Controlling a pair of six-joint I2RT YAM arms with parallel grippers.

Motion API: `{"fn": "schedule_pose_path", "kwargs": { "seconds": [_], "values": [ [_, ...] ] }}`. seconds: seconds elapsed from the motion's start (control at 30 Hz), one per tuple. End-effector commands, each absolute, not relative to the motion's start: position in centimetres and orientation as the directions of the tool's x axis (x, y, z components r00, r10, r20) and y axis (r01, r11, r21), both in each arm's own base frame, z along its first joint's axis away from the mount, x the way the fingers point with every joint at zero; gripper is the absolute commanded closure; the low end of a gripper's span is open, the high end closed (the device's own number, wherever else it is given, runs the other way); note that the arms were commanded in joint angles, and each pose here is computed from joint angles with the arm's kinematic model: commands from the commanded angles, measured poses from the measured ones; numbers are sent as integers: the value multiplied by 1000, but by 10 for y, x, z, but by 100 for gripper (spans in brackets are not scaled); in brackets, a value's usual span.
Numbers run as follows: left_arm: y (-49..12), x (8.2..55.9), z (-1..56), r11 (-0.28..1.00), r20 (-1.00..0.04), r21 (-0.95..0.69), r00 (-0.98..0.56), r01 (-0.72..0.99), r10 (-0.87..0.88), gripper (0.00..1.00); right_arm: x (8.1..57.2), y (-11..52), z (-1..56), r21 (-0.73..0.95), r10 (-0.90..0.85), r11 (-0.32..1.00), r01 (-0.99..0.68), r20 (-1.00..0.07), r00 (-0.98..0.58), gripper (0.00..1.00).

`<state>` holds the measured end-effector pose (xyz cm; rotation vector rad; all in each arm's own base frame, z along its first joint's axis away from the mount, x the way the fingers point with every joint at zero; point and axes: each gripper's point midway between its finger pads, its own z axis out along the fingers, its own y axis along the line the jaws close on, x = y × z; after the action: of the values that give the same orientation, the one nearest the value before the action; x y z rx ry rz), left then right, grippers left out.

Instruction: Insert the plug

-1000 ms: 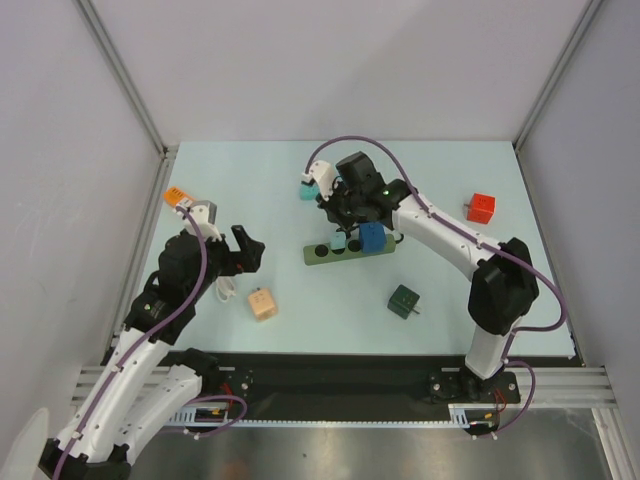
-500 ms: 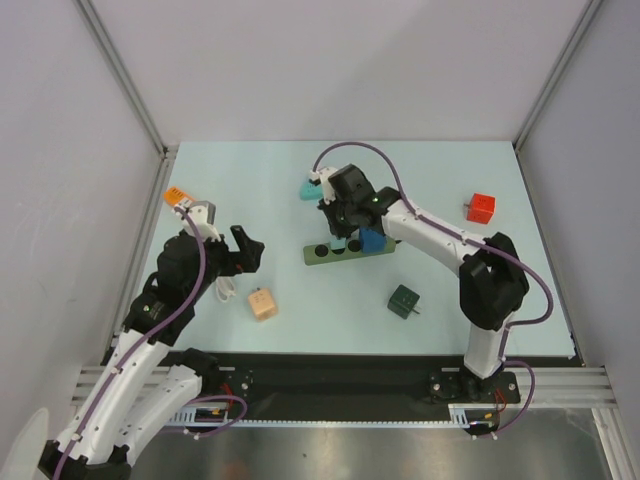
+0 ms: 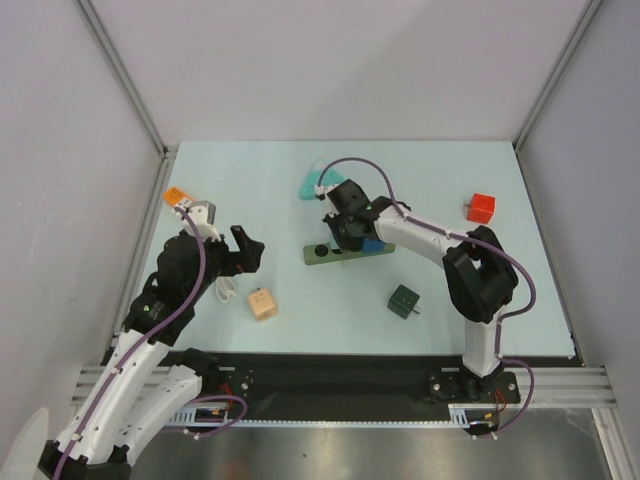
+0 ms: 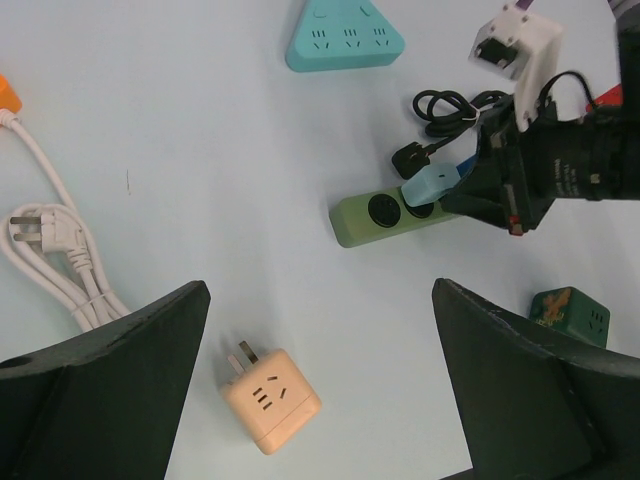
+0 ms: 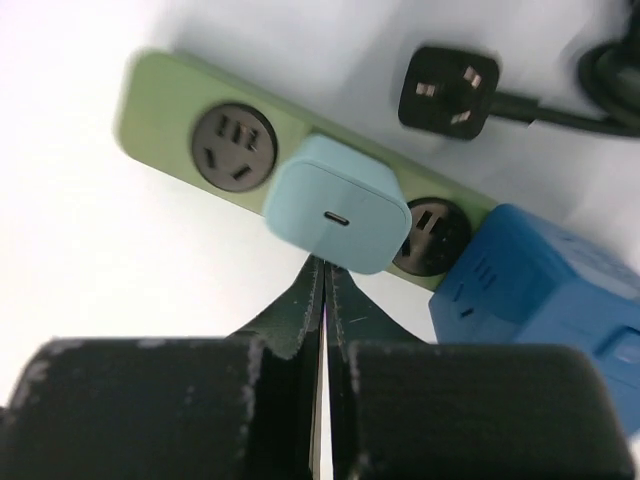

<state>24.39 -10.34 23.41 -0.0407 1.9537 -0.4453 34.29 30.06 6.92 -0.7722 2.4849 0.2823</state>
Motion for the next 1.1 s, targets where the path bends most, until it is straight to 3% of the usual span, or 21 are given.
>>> {"fn": "schedule_pose_path", "kwargs": {
  "seconds": [0.0, 0.27, 0.4, 0.63, 1.07],
  "values": [
    [-104, 248, 243, 926, -893, -325, -385, 192, -233, 0, 359, 317, 149, 72, -386, 810, -582, -681, -622, 100],
    [-103, 248, 243, 926, -893, -326, -384, 189, -236, 0, 370, 318, 173, 90, -352, 817, -570, -706, -615, 100],
    [-103, 248, 243, 927, -893, -326, -383, 188, -236, 0, 375, 315, 148, 100, -346, 829, -550, -680, -646, 100],
    [-102, 248, 243, 928, -893, -323, -385, 185, -234, 0, 354, 300, 64, 110, -381, 853, -509, -536, -754, 100],
    [-101, 248, 242, 930, -893, -322, -384, 179, -235, 0, 374, 311, 127, 83, -353, 849, -521, -646, -677, 100]
  ]
}}
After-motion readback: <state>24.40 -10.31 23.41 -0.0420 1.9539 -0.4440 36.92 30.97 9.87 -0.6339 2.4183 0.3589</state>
